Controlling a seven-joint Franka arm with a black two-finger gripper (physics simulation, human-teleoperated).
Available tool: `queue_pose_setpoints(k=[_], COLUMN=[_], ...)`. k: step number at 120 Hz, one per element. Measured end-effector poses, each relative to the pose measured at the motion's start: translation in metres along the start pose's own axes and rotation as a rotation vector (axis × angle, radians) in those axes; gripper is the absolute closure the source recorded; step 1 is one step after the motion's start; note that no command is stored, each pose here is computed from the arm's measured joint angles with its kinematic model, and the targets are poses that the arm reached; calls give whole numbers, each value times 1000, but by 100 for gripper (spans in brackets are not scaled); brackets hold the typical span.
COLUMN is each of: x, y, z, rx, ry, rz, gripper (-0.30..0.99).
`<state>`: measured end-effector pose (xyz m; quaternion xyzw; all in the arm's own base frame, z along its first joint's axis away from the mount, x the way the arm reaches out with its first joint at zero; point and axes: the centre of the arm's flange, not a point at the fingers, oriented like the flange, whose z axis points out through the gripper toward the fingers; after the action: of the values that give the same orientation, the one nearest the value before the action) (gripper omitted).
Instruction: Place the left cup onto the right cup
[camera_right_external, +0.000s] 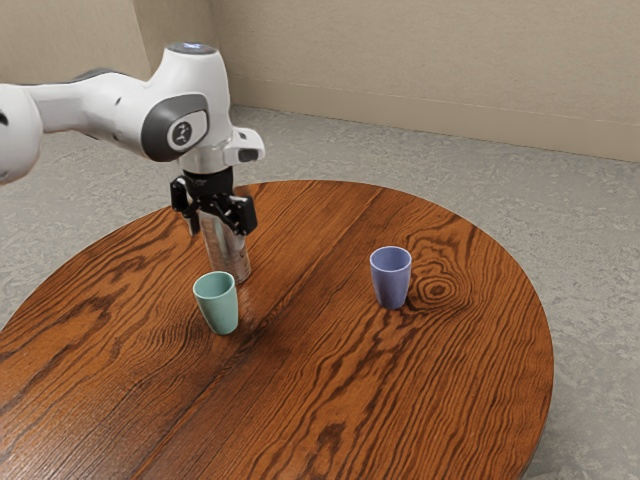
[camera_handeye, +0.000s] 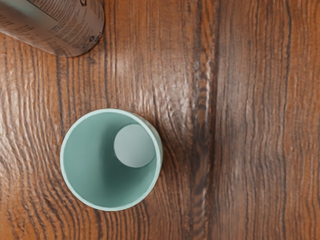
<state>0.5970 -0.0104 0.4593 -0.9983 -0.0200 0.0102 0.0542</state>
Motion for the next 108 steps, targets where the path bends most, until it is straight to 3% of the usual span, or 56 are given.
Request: queue_pose_setpoints(k=[31, 108], x=[-10, 16], y=[5, -5], z=[35, 94], rx=[-5, -24], ry=[2, 50], rz=[-51, -111], gripper=[0, 0])
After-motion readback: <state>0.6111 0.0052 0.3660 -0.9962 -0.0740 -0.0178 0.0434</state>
